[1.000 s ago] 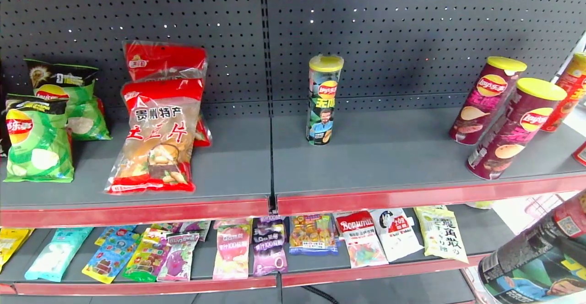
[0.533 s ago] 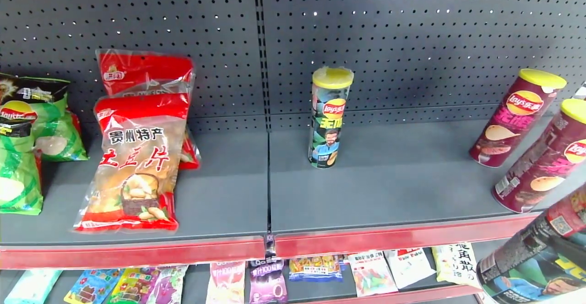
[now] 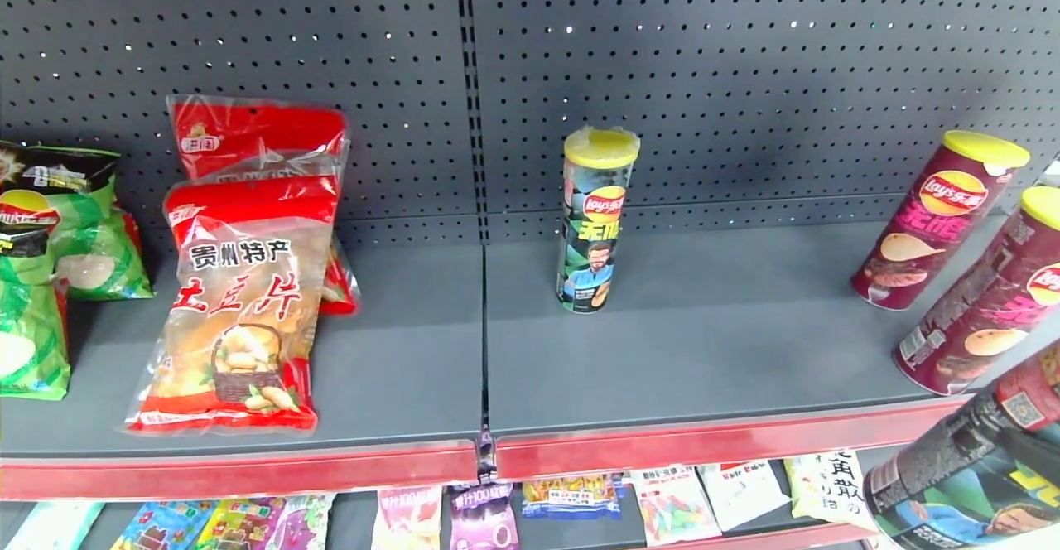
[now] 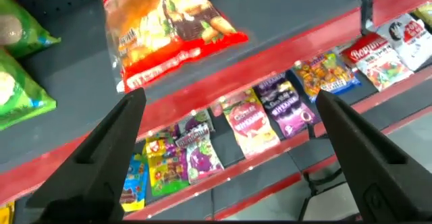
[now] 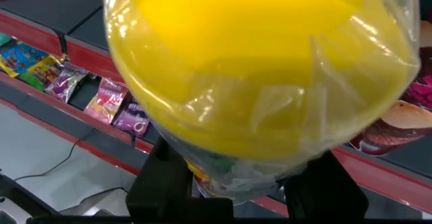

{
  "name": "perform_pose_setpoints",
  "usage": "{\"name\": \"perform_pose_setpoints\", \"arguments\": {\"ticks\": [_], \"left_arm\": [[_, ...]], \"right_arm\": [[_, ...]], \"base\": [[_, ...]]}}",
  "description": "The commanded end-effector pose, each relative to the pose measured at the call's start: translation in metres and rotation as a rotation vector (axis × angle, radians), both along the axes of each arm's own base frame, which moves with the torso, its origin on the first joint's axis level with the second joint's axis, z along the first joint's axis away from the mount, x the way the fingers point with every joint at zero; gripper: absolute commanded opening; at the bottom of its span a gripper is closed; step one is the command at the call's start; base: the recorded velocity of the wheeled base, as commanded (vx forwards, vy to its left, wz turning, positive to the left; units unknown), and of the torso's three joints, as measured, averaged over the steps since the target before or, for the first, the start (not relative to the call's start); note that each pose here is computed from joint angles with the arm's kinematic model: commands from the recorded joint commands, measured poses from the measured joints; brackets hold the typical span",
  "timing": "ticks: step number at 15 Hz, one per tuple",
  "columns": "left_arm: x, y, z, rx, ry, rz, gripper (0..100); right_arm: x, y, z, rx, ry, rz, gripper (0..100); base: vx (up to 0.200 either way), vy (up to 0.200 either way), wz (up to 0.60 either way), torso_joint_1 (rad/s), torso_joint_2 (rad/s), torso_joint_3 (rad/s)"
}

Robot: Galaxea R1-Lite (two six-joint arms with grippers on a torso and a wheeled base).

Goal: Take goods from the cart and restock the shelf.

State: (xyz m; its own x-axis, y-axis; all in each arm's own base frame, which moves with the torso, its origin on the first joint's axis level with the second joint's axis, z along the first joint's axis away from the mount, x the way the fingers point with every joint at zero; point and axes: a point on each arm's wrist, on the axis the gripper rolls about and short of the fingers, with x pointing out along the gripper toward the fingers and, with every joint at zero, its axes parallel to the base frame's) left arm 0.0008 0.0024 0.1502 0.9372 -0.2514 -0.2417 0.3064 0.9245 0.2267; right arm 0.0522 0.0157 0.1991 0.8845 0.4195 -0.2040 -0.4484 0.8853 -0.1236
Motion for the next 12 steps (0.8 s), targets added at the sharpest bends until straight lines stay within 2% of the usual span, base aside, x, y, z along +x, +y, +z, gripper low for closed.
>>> {"name": "perform_pose_setpoints", "arguments": {"ticks": [1,4,6,7,9,10,11,12], "left_arm": [[0.000,0.000,0.000,-0.001,-0.002,0.000,100],[-0.001,0.000,0.000,-0.003,-0.007,0.000,100],[0.000,0.000,0.003,0.034,-0.017,-0.020,100],[0.005,-0.004,0.009,0.047,0.002,-0.101,100],[0.027,-0.015,0.028,0.044,0.043,-0.165,100],[0.061,-0.031,0.048,0.020,0.057,-0.234,100],[0.082,-0.041,0.058,-0.005,0.059,-0.280,100],[0.117,-0.058,0.072,-0.038,0.036,-0.357,100]], "right_arm": [[0.002,0.000,0.000,-0.002,0.007,0.001,0],[0.002,0.000,-0.001,-0.002,0.009,0.001,0],[0.001,0.000,-0.001,-0.001,0.009,0.001,0],[0.002,0.000,-0.001,-0.002,0.010,0.001,0],[0.002,0.001,0.001,-0.001,0.006,0.007,0],[0.004,0.002,0.002,-0.002,0.007,0.029,0],[0.004,0.003,0.003,0.000,0.005,0.038,0],[0.006,0.004,0.004,-0.003,0.008,0.046,0]], "base": [[0.000,0.000,0.00,0.000,0.00,0.000],[0.000,0.000,0.00,0.000,0.00,0.000],[0.000,0.000,0.00,0.000,0.00,0.000],[0.000,0.000,0.00,0.000,0.00,0.000],[0.000,0.000,0.00,0.000,0.00,0.000],[0.000,0.000,0.00,0.000,0.00,0.000],[0.000,0.000,0.00,0.000,0.00,0.000],[0.000,0.000,0.00,0.000,0.00,0.000]]}}
